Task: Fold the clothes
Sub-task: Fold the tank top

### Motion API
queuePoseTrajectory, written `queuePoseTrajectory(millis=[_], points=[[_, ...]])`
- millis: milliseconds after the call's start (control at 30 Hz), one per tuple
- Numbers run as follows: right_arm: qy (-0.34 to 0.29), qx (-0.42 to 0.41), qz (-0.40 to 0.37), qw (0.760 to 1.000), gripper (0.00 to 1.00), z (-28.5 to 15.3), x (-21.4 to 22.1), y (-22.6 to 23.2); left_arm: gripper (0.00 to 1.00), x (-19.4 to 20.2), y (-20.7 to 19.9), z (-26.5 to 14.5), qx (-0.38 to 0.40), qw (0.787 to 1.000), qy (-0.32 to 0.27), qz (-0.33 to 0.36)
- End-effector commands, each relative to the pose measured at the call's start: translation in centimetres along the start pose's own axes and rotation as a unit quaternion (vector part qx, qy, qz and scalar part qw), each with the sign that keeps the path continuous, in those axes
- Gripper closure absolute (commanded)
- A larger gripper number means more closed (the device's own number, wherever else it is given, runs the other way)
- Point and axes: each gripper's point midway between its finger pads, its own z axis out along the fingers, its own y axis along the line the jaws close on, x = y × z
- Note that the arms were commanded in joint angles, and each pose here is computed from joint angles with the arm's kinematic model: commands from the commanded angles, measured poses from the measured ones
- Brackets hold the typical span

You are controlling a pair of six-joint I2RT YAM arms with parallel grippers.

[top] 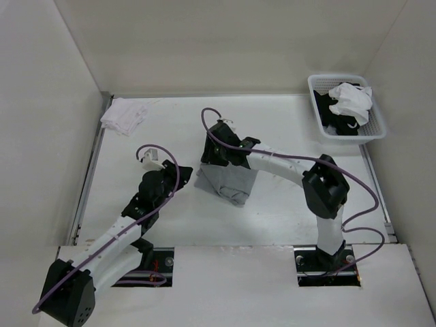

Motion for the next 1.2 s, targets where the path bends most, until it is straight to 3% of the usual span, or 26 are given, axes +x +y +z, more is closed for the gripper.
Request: queuePoseTrajectory(millis=[0, 67, 100, 233, 300, 433, 500, 800, 1167], points=[[-0.067, -0.09, 0.018, 0.994, 0.48, -5.3, -3.8, 4.4, 0.72, -0.9, -3.0, 0.2, 0.037, 0.999, -0.008, 0.016], [-0.092, -0.118, 0.019, 0.989, 0.47, -7.9, -4.2, 4.1, 0.72, -0.4, -4.0, 0.6, 0.04, 0.999, -0.006, 0.027], [-0.102, -0.123, 0.018, 0.987, 0.52, -8.8, -4.2, 3.2, 0.71, 0.1, -4.5, 0.9, 0.041, 0.999, -0.002, 0.035], [-0.12, -0.089, 0.039, 0.988, 0.94, -8.7, -3.9, -3.5, 0.72, 3.2, -8.1, 3.1, 0.07, 0.994, 0.038, 0.069], [-0.113, -0.066, 0.051, 0.99, 1.0, -7.9, -3.2, -6.7, 0.73, 5.4, -9.7, 4.6, 0.078, 0.99, 0.06, 0.097], [-0.14, -0.053, 0.059, 0.987, 1.0, -8.1, -3.1, -10.0, 0.95, 9.7, -9.5, 8.6, 0.04, 0.979, 0.094, 0.176], [-0.148, -0.059, 0.065, 0.985, 1.0, -8.1, -3.2, -10.9, 0.99, 11.0, -8.1, 10.0, 0.003, 0.971, 0.102, 0.214], [-0.119, -0.054, 0.086, 0.988, 1.0, -3.7, -2.3, -14.0, 0.97, 13.7, -2.2, 12.5, -0.11, 0.937, 0.135, 0.302], [-0.102, -0.015, 0.101, 0.99, 1.0, -0.8, -1.8, -17.7, 0.94, 8.3, 2.9, 5.5, -0.182, 0.936, 0.063, 0.293]])
